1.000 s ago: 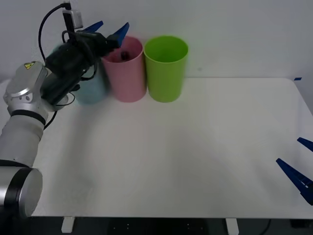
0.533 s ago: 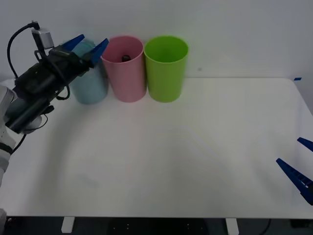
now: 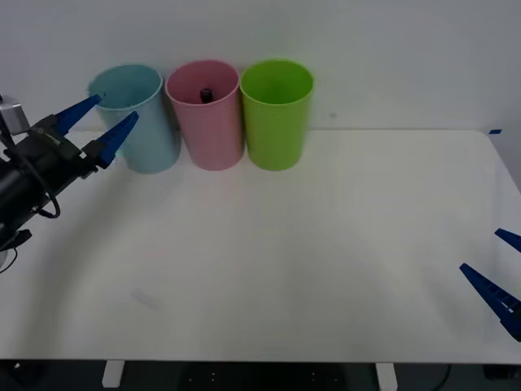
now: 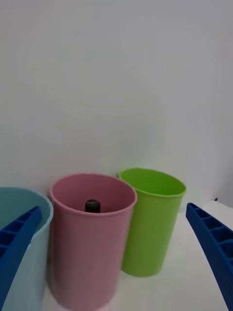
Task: Grasp the object on the table and drop it into the matching bin: aluminum can to the light blue bin, PET bottle to the pink bin.
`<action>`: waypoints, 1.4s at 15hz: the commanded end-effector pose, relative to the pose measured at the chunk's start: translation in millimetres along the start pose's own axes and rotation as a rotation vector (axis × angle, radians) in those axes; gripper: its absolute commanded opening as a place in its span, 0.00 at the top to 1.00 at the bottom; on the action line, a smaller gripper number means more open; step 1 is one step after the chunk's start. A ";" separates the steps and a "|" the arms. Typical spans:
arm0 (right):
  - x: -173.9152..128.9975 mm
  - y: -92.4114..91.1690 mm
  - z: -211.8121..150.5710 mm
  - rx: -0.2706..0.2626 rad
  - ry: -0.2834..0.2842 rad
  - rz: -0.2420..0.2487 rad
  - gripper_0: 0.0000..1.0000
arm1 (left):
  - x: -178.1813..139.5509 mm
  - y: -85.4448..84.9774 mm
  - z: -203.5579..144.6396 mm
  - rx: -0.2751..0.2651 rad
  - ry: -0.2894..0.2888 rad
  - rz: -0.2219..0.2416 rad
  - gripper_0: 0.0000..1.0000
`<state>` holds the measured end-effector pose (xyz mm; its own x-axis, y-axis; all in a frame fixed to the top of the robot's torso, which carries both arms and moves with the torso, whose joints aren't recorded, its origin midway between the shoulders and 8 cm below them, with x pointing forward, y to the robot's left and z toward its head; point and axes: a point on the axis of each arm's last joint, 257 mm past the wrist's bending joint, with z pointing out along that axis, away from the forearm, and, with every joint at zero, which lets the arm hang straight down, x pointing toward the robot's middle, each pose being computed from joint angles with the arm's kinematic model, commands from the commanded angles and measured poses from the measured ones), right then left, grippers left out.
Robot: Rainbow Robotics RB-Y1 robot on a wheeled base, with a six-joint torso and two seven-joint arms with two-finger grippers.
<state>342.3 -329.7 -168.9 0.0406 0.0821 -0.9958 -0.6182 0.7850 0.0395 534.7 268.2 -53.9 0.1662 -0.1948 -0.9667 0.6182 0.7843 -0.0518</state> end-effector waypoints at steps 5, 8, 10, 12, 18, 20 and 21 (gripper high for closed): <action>0.0 0.0 0.0 0.000 0.000 0.000 0.00 | 17.9 -0.8 -85.9 0.035 0.080 0.076 0.00; 0.0 0.0 0.0 0.000 0.000 0.000 0.00 | 31.2 -2.0 -126.2 0.043 0.140 0.112 0.00; 0.0 0.0 0.0 0.000 0.000 0.000 0.00 | 38.2 -6.5 -154.3 0.051 0.176 0.127 0.00; 0.0 0.0 0.0 0.000 0.000 0.000 0.00 | 46.3 -14.9 -177.3 0.046 0.214 0.159 0.00; 0.0 0.0 0.0 0.000 0.000 0.000 0.00 | 59.9 -28.8 -215.1 0.030 0.270 0.147 0.00; 0.0 0.0 0.0 0.000 0.000 0.000 0.00 | 64.0 -32.2 -221.5 0.031 0.282 0.136 0.00; 0.0 0.0 0.0 0.000 0.000 0.000 0.00 | 66.5 -34.6 -225.4 0.031 0.288 0.128 0.00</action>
<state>342.3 -329.7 -168.9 0.0406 0.0821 -0.9958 -0.6182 0.7850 0.0395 354.1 360.9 -170.7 0.0290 0.0844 -0.9960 0.6289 0.7729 0.0838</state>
